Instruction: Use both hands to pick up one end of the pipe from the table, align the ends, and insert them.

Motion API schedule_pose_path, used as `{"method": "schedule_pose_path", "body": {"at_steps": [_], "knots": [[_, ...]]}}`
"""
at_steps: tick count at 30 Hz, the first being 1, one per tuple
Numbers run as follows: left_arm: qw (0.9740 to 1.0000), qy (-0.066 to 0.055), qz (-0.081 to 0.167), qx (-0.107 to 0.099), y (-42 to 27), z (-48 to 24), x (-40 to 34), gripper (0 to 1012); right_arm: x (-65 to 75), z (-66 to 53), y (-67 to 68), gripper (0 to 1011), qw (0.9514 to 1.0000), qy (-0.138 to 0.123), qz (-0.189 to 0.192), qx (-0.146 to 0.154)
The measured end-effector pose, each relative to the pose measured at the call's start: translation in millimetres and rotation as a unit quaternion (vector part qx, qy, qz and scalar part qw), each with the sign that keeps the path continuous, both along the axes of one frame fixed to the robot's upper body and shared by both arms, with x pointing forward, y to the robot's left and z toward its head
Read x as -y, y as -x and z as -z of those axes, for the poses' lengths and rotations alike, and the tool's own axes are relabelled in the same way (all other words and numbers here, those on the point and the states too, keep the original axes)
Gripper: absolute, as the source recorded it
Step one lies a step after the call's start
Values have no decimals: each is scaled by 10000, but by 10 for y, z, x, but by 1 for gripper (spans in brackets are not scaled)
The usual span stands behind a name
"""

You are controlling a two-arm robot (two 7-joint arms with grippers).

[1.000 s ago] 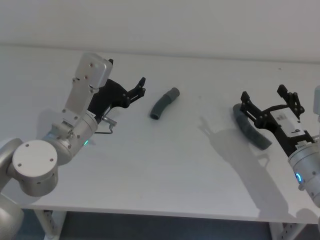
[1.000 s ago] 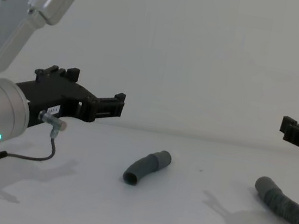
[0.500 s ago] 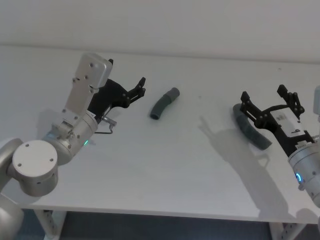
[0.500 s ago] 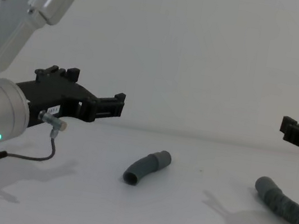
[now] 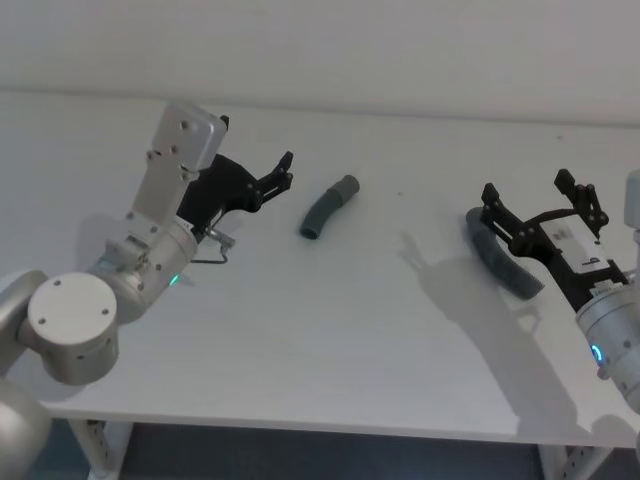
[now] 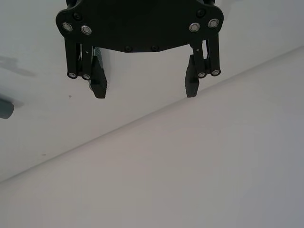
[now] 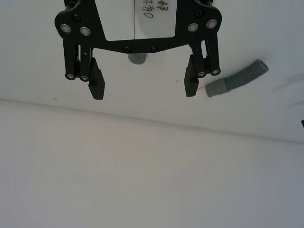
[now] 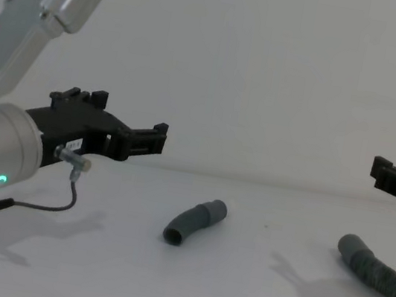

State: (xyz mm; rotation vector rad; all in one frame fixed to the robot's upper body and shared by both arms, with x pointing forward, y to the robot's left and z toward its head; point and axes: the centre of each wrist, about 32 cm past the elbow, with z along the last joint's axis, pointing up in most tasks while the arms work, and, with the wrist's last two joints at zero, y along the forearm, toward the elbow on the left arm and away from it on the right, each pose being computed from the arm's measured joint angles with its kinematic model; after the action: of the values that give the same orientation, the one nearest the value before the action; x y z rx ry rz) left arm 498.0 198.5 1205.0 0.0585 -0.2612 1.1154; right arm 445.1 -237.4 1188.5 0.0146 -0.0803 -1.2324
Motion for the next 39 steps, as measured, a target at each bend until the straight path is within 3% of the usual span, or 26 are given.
{"method": "schedule_pose_path", "body": {"at_steps": [7, 10, 12, 14, 19, 25, 39], "knots": [[9997, 44, 221, -133, -169, -18, -4, 1001, 21, -25, -42, 1001, 9997, 160, 96, -137], [9988, 36, 395, -278, -269, -49, 1, 1001, 38, -39, -54, 1001, 9994, 225, 143, -215], [9986, 34, 425, -308, -287, -57, 3, 1001, 60, -57, -66, 1001, 9990, 286, 183, -280], [9975, 19, 545, -439, -356, -94, 11, 1001, 73, -73, -72, 1001, 9986, 334, 208, -340], [9952, -13, 704, -677, -434, -149, 27, 1001, 116, -151, -87, 1001, 9972, 472, 284, -513], [9917, -29, 838, -974, -488, -206, 36, 1001, 139, -223, -88, 1001, 9957, 569, 314, -656], [9839, 19, 1003, -1479, -486, -216, 58, 1001, 151, -340, -87, 1001, 9911, 741, 260, -1072]]}}
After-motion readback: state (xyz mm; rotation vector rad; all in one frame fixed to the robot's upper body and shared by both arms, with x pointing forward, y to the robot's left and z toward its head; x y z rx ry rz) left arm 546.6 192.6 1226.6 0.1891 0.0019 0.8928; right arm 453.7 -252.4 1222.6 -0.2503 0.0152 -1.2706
